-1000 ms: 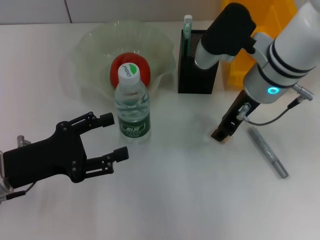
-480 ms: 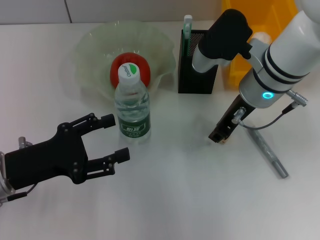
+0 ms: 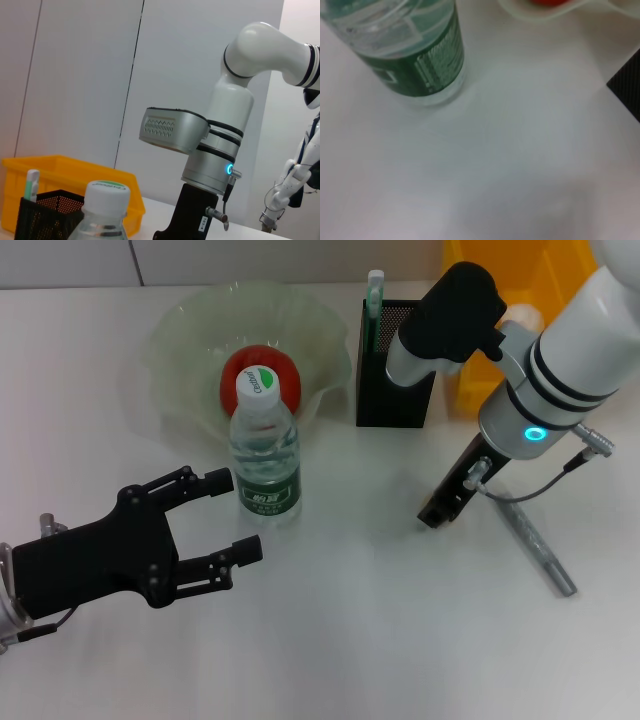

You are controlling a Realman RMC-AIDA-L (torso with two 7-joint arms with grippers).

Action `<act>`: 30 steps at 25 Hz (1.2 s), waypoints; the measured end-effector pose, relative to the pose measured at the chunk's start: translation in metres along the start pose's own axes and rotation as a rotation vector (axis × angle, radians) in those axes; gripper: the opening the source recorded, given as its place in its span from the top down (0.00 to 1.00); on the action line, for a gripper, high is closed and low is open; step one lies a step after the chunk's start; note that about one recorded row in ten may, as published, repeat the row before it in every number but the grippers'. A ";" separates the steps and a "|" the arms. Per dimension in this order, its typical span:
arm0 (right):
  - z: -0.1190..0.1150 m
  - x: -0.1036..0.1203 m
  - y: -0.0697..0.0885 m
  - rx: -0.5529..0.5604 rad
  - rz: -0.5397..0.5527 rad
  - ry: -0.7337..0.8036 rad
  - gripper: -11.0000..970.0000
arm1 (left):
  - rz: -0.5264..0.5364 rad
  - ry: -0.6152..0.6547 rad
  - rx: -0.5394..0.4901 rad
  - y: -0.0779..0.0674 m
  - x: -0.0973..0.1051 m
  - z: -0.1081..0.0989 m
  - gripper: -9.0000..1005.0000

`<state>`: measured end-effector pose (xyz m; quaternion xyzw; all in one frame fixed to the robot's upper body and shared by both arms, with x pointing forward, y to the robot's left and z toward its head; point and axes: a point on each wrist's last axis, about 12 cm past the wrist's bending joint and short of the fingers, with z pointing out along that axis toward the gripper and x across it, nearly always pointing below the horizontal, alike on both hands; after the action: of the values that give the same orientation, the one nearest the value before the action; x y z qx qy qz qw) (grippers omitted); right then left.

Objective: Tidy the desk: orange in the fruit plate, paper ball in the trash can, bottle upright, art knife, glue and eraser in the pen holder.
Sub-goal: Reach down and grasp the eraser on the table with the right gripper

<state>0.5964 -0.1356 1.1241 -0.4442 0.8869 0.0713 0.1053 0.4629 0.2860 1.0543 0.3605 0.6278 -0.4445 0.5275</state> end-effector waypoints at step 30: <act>0.001 0.000 0.001 0.011 -0.015 0.024 0.64 | 0.001 0.001 -0.002 0.000 0.000 0.002 0.16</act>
<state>0.5959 -0.1352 1.1234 -0.4512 0.8850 0.0604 0.0976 0.4636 0.2844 1.0539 0.3607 0.6283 -0.4433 0.5278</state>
